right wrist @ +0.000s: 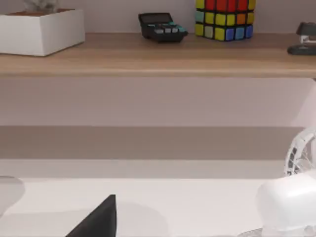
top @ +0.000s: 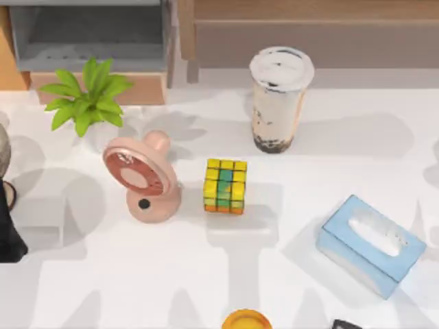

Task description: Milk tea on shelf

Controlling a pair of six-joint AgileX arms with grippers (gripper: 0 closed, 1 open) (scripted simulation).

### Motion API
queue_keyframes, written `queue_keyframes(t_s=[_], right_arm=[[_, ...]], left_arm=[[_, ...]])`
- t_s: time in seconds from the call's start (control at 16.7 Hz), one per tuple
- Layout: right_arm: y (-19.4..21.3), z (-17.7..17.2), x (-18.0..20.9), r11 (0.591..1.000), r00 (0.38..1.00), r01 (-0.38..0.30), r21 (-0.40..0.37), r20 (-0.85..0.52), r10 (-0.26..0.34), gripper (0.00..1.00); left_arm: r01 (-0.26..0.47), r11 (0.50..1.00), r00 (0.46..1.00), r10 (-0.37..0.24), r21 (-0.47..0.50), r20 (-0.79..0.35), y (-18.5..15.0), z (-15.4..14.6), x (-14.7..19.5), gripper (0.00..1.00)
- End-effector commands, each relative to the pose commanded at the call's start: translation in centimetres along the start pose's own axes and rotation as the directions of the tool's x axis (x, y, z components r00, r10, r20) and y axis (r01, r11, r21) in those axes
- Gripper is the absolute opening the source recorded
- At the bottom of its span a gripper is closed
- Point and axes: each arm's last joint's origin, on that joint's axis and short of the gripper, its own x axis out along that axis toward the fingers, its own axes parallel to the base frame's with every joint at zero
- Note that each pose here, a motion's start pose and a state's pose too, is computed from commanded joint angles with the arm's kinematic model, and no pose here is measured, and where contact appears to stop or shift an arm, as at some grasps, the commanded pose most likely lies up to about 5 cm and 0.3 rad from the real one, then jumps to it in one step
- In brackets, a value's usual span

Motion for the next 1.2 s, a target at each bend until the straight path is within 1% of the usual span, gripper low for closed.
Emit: queue_keyframes(t_s=[0.24, 0.48, 0.66, 0.84, 0.96, 1.08, 1.2], right_arm=[[0.1, 0.5, 0.1, 1.000, 1.000, 0.001, 0.002, 0.003, -0.001, 1.00], [0.9, 2.8, 1.1, 1.000, 1.000, 0.004, 0.020, -0.002, -0.004, 1.00], [2.3, 4.8, 3.2, 0.999, 0.999, 0.005, 0.039, -0.033, -0.003, 1.00], [4.8, 6.1, 6.5, 0.999, 0.997, 0.007, 0.050, -0.078, -0.003, 1.00], [7.3, 6.2, 9.0, 0.999, 0.994, 0.009, 0.051, -0.111, -0.003, 1.00], [10.4, 5.5, 11.5, 0.999, 0.990, 0.010, 0.045, -0.141, -0.004, 1.00], [13.8, 3.9, 13.5, 0.999, 0.986, 0.012, 0.035, -0.166, -0.006, 1.00]], left_arm=[[0.000, 1.000, 1.000, 0.000, 0.000, 0.000, 0.0, 0.0, 0.0, 1.00], [0.000, 1.000, 1.000, 0.000, 0.000, 0.000, 0.0, 0.0, 0.0, 1.00], [0.000, 1.000, 1.000, 0.000, 0.000, 0.000, 0.0, 0.0, 0.0, 1.00], [0.000, 1.000, 1.000, 0.000, 0.000, 0.000, 0.0, 0.0, 0.0, 1.00], [0.000, 1.000, 1.000, 0.000, 0.000, 0.000, 0.0, 0.0, 0.0, 1.00], [0.000, 1.000, 1.000, 0.000, 0.000, 0.000, 0.0, 0.0, 0.0, 1.00], [0.000, 1.000, 1.000, 0.000, 0.000, 0.000, 0.0, 0.0, 0.0, 1.00]])
